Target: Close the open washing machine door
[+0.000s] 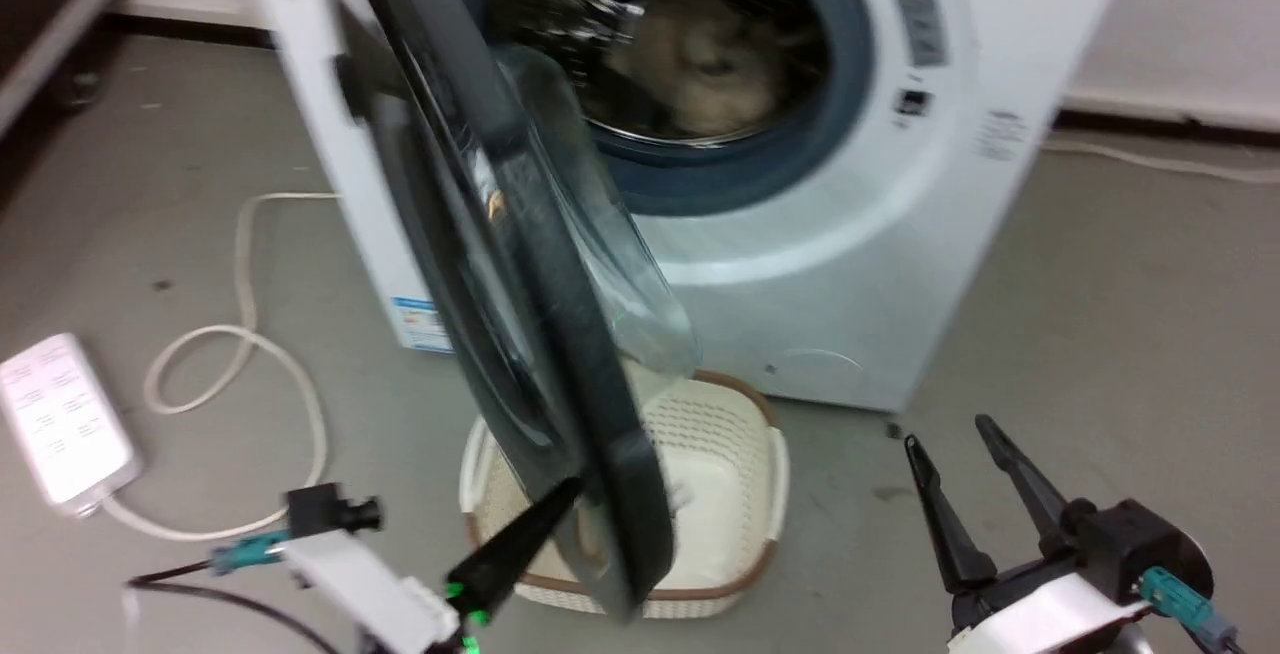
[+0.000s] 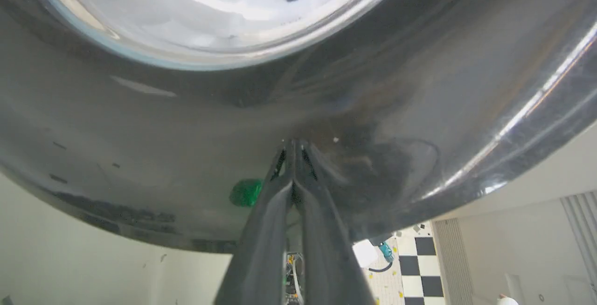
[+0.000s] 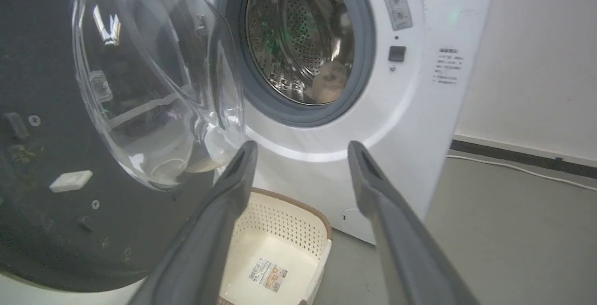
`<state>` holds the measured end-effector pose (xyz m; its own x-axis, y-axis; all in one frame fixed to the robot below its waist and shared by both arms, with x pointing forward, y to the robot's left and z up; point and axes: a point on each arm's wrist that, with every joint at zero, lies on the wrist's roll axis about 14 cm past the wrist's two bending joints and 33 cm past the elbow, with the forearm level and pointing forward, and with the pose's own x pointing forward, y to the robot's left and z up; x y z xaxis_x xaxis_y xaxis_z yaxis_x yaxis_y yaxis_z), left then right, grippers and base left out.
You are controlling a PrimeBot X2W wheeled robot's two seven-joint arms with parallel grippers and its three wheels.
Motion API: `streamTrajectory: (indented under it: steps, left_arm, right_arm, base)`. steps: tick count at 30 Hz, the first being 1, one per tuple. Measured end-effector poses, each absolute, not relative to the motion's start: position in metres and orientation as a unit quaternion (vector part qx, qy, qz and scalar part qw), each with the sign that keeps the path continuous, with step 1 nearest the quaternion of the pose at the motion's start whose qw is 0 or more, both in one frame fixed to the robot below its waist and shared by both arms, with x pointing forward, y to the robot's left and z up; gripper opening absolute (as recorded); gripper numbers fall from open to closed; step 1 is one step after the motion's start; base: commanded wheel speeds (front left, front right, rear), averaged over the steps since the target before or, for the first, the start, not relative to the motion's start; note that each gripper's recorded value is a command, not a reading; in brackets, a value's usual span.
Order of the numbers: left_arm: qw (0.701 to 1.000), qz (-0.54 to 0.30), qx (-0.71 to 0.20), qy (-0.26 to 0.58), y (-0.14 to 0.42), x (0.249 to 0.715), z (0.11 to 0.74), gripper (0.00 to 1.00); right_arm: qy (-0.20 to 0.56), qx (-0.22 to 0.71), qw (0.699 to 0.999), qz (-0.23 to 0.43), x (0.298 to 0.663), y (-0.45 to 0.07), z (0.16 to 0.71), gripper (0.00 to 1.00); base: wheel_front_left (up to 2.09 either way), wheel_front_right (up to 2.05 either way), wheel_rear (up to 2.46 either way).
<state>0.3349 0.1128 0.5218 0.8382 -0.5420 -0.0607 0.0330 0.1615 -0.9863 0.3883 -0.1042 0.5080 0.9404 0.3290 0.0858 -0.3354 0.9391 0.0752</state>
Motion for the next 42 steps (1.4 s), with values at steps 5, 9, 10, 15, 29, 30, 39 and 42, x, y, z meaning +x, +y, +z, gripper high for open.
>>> streamTrajectory:
  steps: [5,9,10,15,29,30,39,42]
  left_arm:
    - [0.705,-0.22,-0.636,0.225,0.066,0.368,0.515,0.0]
    - [0.694,-0.225,-0.644,0.231,0.035,0.4,0.508,0.0]
    - [0.691,-0.227,-0.646,0.233,0.027,0.408,0.507,0.0]
    - [0.678,-0.238,-0.653,0.238,-0.015,0.451,0.504,0.0]
    - [0.669,-0.207,-0.676,0.229,-0.059,0.514,0.492,0.0]
    - [0.672,-0.204,-0.676,0.224,-0.055,0.513,0.493,0.19]
    - [0.735,-0.22,-0.615,0.182,-0.009,0.46,0.504,1.0]
    - [0.791,-0.218,-0.553,0.145,0.023,0.439,0.507,1.0]
  right_arm:
    - [-0.031,0.04,0.992,0.116,0.387,-0.141,0.503,1.0]
    - [-0.027,0.038,0.996,0.074,0.384,-0.168,0.5,1.0]
    - [-0.024,0.038,0.997,0.062,0.383,-0.175,0.498,1.0]
    - [-0.003,0.037,0.999,0.01,0.371,-0.206,0.486,1.0]
    - [0.014,0.035,0.998,-0.049,0.356,-0.236,0.477,1.0]
    - [0.01,0.036,0.998,-0.044,0.358,-0.233,0.479,1.0]
    - [-0.013,0.042,0.999,0.006,0.363,-0.208,0.492,1.0]
    - [-0.021,0.044,0.999,0.024,0.363,-0.199,0.497,1.0]
  base:
    - [0.0,0.0,0.0]
    - [0.0,0.0,0.0]
    - [0.0,0.0,0.0]
    - [0.0,0.0,0.0]
    - [0.0,0.0,0.0]
    - [0.0,0.0,0.0]
    - [0.0,0.0,0.0]
    - [0.0,0.0,0.0]
